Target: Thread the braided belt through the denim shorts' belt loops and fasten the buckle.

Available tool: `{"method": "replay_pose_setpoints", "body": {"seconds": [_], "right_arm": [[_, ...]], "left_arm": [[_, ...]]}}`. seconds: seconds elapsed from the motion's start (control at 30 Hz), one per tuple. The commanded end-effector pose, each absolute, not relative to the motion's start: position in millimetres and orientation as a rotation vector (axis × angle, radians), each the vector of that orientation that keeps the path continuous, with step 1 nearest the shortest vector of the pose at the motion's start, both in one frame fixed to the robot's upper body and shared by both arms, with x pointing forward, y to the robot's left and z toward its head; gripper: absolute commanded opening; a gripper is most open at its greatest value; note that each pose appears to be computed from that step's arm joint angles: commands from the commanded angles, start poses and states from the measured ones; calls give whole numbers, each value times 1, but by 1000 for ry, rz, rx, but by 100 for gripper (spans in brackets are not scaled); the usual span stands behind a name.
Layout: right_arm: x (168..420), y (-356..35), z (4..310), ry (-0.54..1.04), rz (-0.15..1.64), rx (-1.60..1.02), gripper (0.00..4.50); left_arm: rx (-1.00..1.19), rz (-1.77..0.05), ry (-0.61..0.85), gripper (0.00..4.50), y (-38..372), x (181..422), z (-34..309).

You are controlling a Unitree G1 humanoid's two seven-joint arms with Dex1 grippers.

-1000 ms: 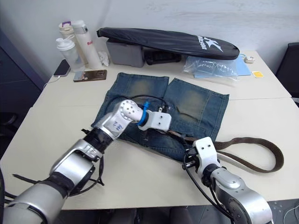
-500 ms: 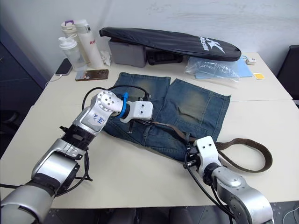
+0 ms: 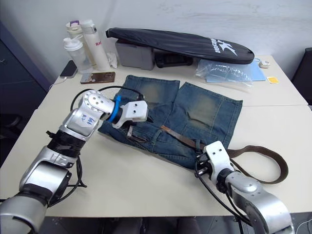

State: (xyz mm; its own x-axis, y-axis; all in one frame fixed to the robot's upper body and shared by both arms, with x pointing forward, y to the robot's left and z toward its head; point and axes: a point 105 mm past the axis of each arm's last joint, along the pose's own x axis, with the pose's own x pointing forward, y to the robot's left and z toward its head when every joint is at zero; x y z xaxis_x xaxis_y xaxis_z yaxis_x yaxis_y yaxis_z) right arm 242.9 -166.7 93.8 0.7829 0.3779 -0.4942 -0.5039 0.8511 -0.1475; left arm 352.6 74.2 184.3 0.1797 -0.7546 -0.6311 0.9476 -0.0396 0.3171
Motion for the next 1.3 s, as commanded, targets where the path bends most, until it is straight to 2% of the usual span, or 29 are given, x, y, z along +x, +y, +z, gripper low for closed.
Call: {"method": "replay_pose_setpoints", "body": {"seconds": [0.03, 0.07, 0.1, 0.13, 0.23, 0.37, 0.47, 0.6, 0.67, 0.7, 0.93, 1.13, 1.3], "right_arm": [[239, -153, 129, 325, 586, -370, 66], [238, -147, 137, 299, 628, -412, 78], [236, -143, 140, 289, 663, -446, 147], [235, -141, 141, 293, 691, -484, 168], [234, -137, 131, 331, 749, -605, 290], [235, -129, 109, 398, 813, -622, 290], [241, -135, 93, 457, 785, -588, 290], [252, -154, 87, 497, 713, -621, 117], [254, -164, 87, 506, 705, -677, 14], [253, -171, 88, 504, 715, -732, 2], [244, -221, 95, 519, 763, -969, 2], [240, -267, 95, 560, 774, -1054, 2], [238, -286, 100, 547, 776, -1085, 2]], "left_arm": [[699, -1420, 261, 450, 75, 351, 202], [660, -1428, 268, 450, 77, 349, 202], [634, -1438, 278, 450, 78, 347, 200], [608, -1444, 288, 450, 79, 346, 199], [547, -1446, 304, 450, 83, 343, 196], [558, -1422, 315, 450, 93, 343, 192], [567, -1400, 315, 450, 98, 343, 191], [567, -1395, 315, 450, 100, 341, 190], [563, -1397, 312, 450, 99, 339, 190], [559, -1400, 311, 450, 99, 338, 190], [538, -1431, 310, 450, 95, 331, 187], [517, -1465, 305, 450, 84, 325, 182], [502, -1495, 303, 450, 76, 320, 180]]}}
